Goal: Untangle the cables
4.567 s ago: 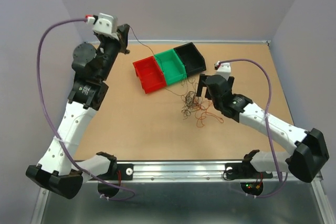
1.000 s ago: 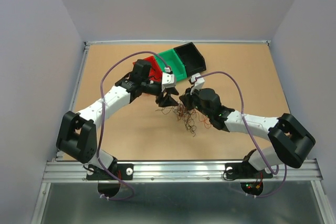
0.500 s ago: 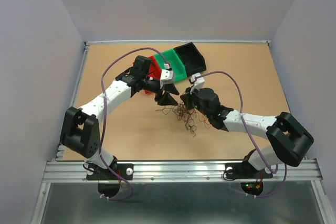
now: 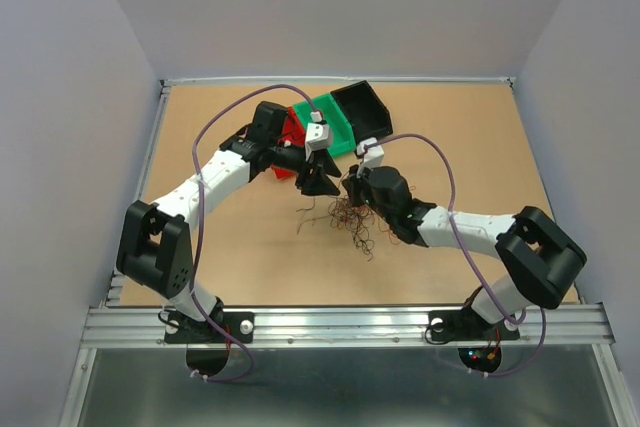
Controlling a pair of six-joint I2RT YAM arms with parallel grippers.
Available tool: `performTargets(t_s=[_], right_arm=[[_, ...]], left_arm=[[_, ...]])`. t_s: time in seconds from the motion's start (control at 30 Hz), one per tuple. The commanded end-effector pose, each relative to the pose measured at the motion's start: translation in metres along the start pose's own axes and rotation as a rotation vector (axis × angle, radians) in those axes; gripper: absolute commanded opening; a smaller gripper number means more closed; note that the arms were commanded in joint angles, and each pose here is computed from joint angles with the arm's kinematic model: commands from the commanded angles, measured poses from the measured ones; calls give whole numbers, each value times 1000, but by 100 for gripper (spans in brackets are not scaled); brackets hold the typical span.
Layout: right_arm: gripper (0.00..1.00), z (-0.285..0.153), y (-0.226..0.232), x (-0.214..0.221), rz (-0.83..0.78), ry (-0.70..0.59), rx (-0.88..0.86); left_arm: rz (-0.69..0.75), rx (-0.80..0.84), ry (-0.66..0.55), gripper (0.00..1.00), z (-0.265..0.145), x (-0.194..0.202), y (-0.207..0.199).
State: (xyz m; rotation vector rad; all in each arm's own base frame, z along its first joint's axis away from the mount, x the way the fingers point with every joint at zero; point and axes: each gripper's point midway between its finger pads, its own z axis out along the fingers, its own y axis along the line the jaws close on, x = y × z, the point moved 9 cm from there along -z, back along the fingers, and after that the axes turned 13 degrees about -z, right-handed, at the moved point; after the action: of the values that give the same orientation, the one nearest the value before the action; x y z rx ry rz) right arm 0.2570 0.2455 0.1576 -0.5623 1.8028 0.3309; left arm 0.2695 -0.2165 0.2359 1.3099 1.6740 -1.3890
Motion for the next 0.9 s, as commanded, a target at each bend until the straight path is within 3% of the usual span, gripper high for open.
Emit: performTargets(t_s=[0.0,0.17,0.27,0.3,0.4,0.43,0.5,0.53,0.63,0.83,0.87], right_arm=[[1,8,4,-34,8,-95,32],[1,11,9,-36,-1,-99,37],[0,12,10,-37,-4,-105,37],[1,12,11,-37,-5,-106,34],[0,11,13,-38,-7,-116,16],[2,10,13,-37,-7,-116,13],[6,8,12,-36,-5,-123,19],[16,3,10,-33,-5,-123,18],[29,-5,10,-32,1,-132,0],[27,-12,1,-15,2,-98,63],[26,-11,-1,-13,15,-91,90]], left_arm=[[24,-3,-40,63,-1,-17,-1],[9,-30,-38,61,1,-16,4],[5,-50,-35,50,3,-15,8],[4,-61,-33,36,4,-14,8],[-4,-86,-34,13,6,-15,11],[-9,-109,-37,0,5,-17,12],[6,-135,-49,0,4,-21,13],[3,-181,-68,0,-1,-27,10],[25,-316,-167,0,-20,-48,3],[58,-485,-403,0,-85,-147,-31],[127,-491,-474,0,-106,-192,-57]])
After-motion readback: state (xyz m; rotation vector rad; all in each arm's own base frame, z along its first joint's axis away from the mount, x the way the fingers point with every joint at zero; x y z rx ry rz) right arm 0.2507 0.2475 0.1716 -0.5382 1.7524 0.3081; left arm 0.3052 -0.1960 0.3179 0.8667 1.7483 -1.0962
